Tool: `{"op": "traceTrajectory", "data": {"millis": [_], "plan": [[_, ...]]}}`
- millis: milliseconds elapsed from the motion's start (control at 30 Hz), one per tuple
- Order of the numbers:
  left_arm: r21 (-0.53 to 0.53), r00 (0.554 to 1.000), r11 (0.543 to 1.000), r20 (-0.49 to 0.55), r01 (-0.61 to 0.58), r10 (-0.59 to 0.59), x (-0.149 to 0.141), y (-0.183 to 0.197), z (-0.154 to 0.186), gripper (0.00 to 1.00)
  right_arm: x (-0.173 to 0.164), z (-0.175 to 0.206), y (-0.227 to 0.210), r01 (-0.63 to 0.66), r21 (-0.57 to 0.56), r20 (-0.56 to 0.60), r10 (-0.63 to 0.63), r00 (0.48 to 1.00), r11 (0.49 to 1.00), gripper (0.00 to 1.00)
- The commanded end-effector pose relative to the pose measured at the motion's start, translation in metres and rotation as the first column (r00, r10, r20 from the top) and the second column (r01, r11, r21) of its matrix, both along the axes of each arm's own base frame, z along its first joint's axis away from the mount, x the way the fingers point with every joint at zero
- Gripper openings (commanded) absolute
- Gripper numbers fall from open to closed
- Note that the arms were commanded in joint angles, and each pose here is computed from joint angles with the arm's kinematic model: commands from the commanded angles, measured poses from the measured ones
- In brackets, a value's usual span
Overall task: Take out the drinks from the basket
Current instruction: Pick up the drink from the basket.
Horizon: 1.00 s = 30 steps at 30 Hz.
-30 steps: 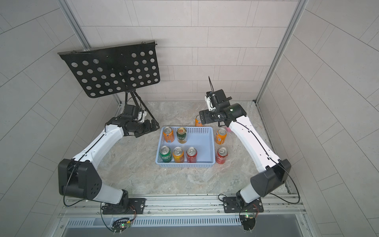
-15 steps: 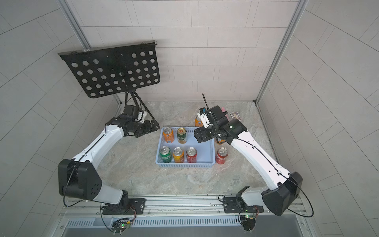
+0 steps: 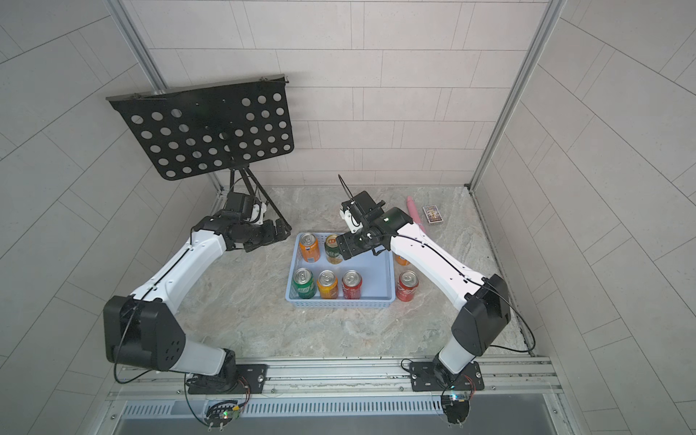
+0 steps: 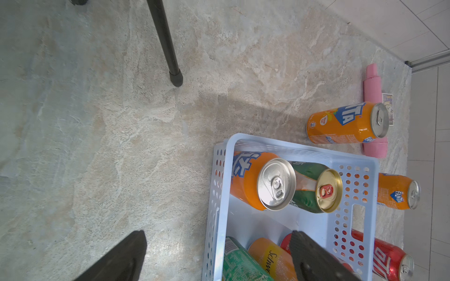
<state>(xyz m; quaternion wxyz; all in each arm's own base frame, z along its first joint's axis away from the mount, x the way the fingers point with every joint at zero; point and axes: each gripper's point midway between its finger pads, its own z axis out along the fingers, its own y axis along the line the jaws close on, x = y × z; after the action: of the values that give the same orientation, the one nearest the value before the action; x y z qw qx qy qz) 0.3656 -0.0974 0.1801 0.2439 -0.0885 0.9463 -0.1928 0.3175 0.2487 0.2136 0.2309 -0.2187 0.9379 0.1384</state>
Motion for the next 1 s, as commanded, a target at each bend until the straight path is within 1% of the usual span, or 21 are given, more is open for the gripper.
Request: {"op": "traceTrajectory", "data": {"millis": [0, 100, 233, 367, 500, 800, 967], "plan": [[0.025, 1.000, 1.000, 0.013, 0.002, -0.002, -0.005, 0.005, 0.005, 1.00, -0.022, -0.014, -0.014, 0.001, -0.082, -0.040, -0.004, 0.999, 0.997, 0.85], [0.008, 1.000, 1.000, 0.014, 0.010, -0.010, -0.005, 0.001, 0.006, 1.00, -0.037, -0.025, -0.018, -0.014, -0.092, -0.069, 0.008, 0.998, 0.996, 0.85], [-0.002, 1.000, 1.000, 0.011, 0.012, -0.012, -0.005, 0.000, 0.006, 1.00, -0.048, -0.030, -0.020, -0.018, -0.083, -0.092, 0.010, 0.996, 0.996, 0.86], [0.007, 1.000, 1.000, 0.010, 0.007, -0.007, -0.005, 0.002, 0.006, 1.00, -0.057, -0.039, -0.010, -0.051, -0.056, -0.138, 0.043, 0.990, 0.997, 0.88], [0.007, 1.000, 1.000, 0.003, 0.007, -0.007, -0.005, 0.002, 0.004, 1.00, -0.063, -0.050, -0.002, -0.076, -0.073, -0.165, 0.063, 0.984, 0.994, 0.88], [0.001, 1.000, 1.000, -0.004, 0.008, -0.008, -0.005, 0.001, 0.002, 1.00, -0.066, -0.069, 0.003, -0.105, -0.126, -0.198, 0.078, 0.977, 0.986, 0.88], [0.000, 1.000, 1.000, -0.004, 0.011, -0.011, -0.006, 0.000, 0.003, 1.00, -0.064, -0.084, 0.000, -0.108, -0.183, -0.208, 0.069, 0.976, 0.977, 0.88]]}}
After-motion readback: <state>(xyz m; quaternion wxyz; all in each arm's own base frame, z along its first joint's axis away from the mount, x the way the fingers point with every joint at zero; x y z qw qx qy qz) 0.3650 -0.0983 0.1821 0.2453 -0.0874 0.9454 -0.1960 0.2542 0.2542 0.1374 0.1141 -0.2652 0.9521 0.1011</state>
